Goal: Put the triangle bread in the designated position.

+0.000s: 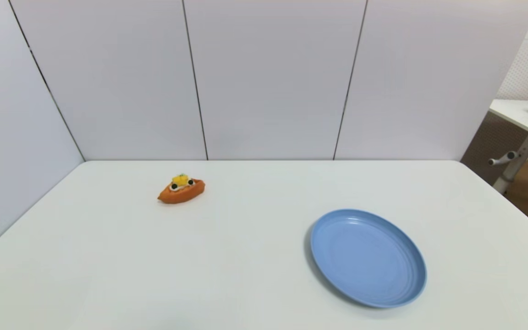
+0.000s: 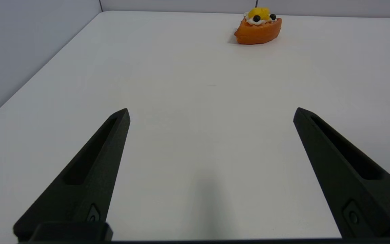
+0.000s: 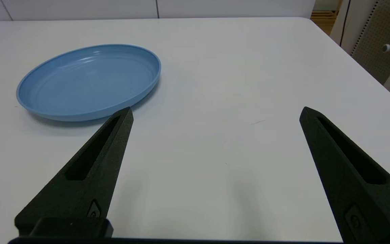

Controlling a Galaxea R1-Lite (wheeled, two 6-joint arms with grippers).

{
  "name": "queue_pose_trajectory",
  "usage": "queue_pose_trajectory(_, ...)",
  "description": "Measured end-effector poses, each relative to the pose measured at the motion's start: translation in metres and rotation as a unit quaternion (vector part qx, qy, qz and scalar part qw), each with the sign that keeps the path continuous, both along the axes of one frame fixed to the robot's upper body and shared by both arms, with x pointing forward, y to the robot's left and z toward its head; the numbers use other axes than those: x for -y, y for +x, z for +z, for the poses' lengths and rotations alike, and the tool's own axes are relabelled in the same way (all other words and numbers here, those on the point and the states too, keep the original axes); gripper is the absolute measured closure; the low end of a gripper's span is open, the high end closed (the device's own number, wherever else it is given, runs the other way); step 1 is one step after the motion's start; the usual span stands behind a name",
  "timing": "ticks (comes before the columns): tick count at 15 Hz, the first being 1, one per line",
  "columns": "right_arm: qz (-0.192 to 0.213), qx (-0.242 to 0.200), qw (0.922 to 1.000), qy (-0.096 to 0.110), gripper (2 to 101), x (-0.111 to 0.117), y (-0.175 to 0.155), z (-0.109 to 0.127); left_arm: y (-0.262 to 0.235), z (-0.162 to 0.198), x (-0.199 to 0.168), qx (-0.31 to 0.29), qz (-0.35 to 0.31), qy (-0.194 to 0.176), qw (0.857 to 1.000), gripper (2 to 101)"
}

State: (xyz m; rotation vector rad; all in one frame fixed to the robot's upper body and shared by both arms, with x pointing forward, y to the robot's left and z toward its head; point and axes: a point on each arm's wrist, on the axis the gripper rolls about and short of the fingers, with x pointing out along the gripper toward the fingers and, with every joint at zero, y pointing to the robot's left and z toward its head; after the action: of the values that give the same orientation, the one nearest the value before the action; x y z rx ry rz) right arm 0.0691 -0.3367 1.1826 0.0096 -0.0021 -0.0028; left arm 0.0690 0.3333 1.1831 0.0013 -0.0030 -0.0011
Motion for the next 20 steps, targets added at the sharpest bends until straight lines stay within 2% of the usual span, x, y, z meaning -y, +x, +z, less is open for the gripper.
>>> queue_pose_trajectory(12, 0.000, 0.000, 1.0000, 0.000, 5.0, 0.000, 0.000, 0.000, 0.002, 0.007, 0.000, -0.010, 0.004, -0.005, 1.000, 5.3)
queue_pose_trajectory(16, 0.000, 0.000, 1.0000, 0.000, 5.0, 0.000, 0.000, 0.000, 0.031, 0.066, -0.001, -0.053, 0.012, 0.011, 0.998, 5.3)
queue_pose_trajectory(20, 0.001, 0.000, 1.0000, 0.000, 5.0, 0.000, 0.000, 0.000, 0.108, 0.129, -0.003, -0.087, 0.013, 0.054, 0.995, 5.3)
